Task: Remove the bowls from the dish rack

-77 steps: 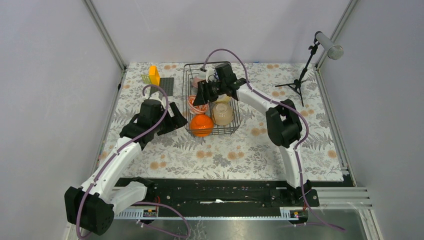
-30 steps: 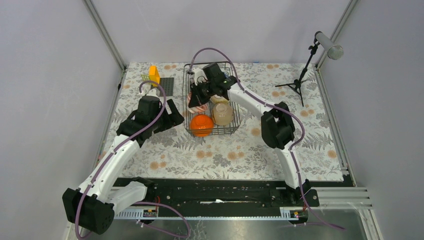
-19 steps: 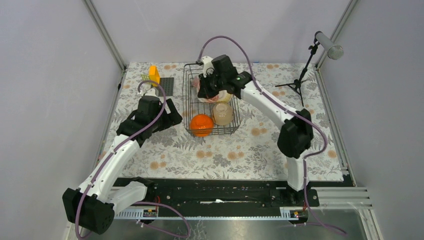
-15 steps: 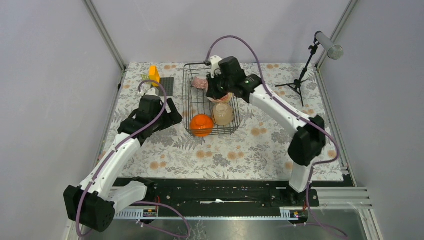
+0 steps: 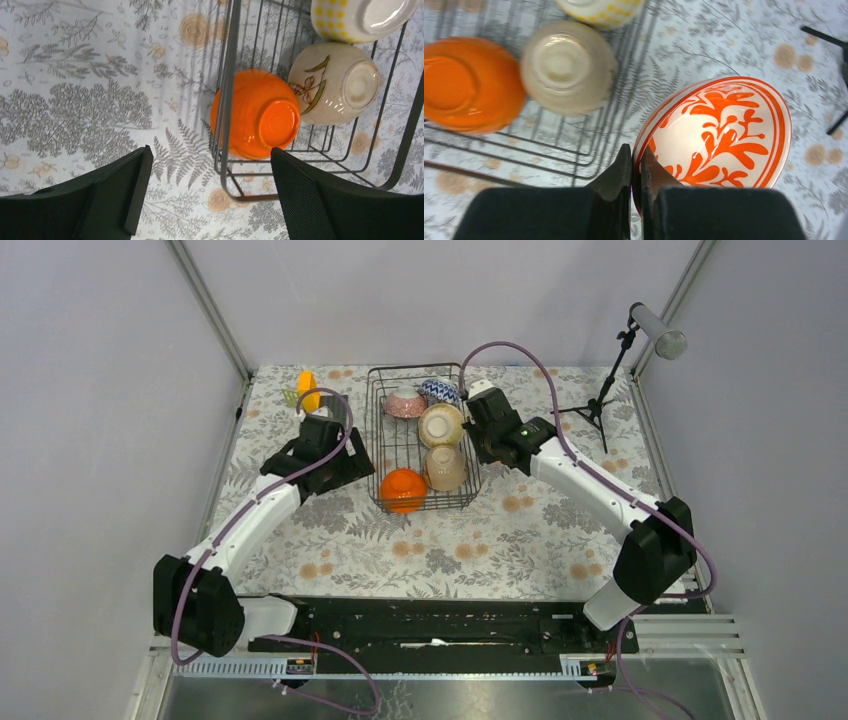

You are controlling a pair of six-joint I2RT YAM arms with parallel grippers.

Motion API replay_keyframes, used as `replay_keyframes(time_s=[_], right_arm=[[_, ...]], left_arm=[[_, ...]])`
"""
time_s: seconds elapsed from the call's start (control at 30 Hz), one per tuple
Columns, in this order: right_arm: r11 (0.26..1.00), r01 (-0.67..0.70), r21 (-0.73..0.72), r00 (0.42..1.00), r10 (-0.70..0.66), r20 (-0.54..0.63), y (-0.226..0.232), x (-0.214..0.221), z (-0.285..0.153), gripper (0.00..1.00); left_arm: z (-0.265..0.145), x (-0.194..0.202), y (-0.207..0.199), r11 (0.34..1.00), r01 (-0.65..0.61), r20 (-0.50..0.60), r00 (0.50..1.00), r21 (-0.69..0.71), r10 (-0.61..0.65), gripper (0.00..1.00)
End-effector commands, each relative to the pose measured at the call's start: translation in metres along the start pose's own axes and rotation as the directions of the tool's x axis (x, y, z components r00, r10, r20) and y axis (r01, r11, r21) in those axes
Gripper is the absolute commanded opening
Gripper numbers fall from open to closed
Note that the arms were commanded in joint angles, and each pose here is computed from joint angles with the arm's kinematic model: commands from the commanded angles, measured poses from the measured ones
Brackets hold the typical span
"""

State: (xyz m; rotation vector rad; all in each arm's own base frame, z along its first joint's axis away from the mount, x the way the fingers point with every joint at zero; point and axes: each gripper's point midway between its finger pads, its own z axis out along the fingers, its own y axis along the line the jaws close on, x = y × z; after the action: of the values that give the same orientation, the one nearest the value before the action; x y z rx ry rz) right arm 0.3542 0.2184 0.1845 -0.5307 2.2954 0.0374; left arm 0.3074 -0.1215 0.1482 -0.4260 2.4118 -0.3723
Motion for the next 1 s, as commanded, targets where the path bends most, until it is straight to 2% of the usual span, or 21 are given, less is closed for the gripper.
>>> replay_keyframes(time_s=[0.0,0.17,0.3,0.57,0.73,0.97], right_arm=[[0.981,-0.054,0.184,0.998,0.050,0.029,-0.056,-0.002,-0.013,0.00],[0.960,-0.165,0.227,0.980,0.186,-0.070,-0.088,0.031,0.011,0.00],[0.936,-0.185,0.299,0.957,0.241,-0.163,-0.109,0.061,0.035,0.00],[0.893,-0.214,0.395,0.924,0.317,-0.215,-0.137,0.093,0.069,0.00],[0.844,-0.160,0.512,0.910,0.327,-0.255,-0.158,0.114,0.085,0.00],[0.845,-0.203,0.495,0.897,0.363,-0.253,-0.165,0.118,0.103,0.00]], left_arm=[[0.002,-0.035,-0.023,0.999,-0.013,0.087,0.996,0.038,0.010,0.91],[0.005,-0.053,-0.038,0.998,-0.003,0.100,0.995,0.055,-0.003,0.88],[0.019,-0.065,-0.045,0.999,-0.030,0.103,0.994,0.043,0.026,0.86],[0.035,-0.082,-0.033,0.997,-0.009,0.143,0.990,-0.078,0.020,0.88],[0.038,-0.079,-0.036,0.998,0.001,0.128,0.992,-0.066,0.007,0.89],[0.036,-0.081,-0.030,0.996,0.002,0.146,0.989,-0.091,0.011,0.91]])
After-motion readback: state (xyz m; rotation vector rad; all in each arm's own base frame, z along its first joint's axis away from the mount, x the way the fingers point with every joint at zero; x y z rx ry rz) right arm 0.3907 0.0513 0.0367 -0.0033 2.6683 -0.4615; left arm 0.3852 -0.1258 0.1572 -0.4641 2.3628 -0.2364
